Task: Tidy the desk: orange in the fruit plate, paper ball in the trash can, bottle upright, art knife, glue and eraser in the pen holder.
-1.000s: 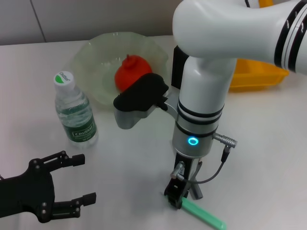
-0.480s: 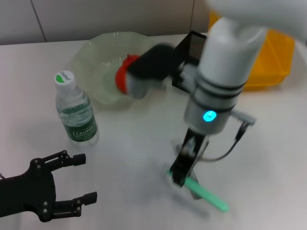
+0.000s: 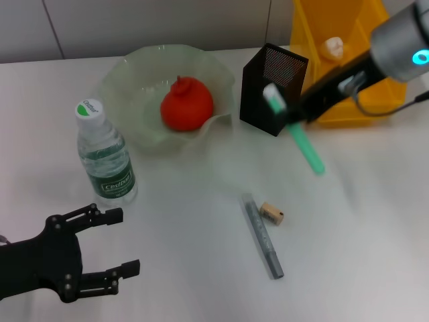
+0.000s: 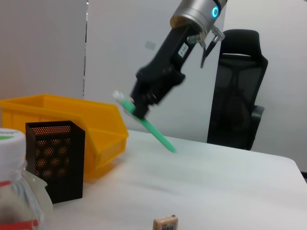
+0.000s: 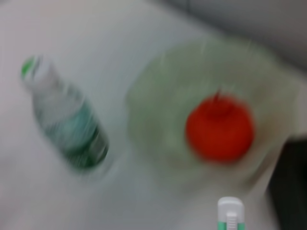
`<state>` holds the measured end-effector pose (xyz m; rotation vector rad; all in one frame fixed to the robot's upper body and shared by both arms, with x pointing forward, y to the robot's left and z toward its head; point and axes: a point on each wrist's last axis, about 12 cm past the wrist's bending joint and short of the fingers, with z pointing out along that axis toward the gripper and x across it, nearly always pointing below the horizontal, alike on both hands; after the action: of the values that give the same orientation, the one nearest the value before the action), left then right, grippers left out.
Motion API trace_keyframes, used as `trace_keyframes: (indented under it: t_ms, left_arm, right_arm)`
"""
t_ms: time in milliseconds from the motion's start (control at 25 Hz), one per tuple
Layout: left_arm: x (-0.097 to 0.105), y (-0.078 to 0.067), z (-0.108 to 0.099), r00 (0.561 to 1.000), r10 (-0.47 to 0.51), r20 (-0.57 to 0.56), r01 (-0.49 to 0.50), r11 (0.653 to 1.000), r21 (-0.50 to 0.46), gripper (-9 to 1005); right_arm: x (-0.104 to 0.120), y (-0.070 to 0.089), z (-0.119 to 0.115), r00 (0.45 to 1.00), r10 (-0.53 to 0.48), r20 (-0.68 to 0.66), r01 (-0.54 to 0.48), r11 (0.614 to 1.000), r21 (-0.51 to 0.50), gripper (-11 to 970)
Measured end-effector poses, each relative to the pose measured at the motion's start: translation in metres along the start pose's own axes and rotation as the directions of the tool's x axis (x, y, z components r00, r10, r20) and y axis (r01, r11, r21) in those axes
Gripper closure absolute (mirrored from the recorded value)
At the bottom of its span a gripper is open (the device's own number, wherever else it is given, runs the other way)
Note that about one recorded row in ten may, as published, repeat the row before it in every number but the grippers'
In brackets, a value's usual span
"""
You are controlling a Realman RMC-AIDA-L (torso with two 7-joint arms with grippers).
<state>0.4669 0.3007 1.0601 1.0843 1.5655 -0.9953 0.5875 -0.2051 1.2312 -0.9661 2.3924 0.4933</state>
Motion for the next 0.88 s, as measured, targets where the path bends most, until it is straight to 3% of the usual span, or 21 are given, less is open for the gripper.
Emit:
trace_keyframes:
  t_ms: [200,360,680,880]
  left_arm:
    - [0.000,0.002,0.005,1.000,-0.011,0.004,0.011,1.000,-0.001,130]
    - [-0.001,0.003,0.007,1.000,-0.016,0.009,0.016,1.000,0.003,130]
    - [-0.002,0.005,0.008,0.999,-0.046,0.012,0.046,0.999,0.001,130]
    - [-0.003,0.006,0.008,0.999,-0.049,0.023,0.049,0.999,-0.006,130]
  right_arm:
    - [0.005,-0.017,-0.011,0.982,-0.058,0.178,0.051,0.998,0.047,781]
    - [0.003,-0.030,-0.011,0.935,-0.142,0.326,0.106,0.987,0.124,781]
    - [-0.004,-0.047,0.002,0.896,-0.209,0.392,0.123,0.965,0.232,781]
    - [-0.006,-0.053,0.019,0.872,-0.210,0.443,0.123,0.968,0.217,780]
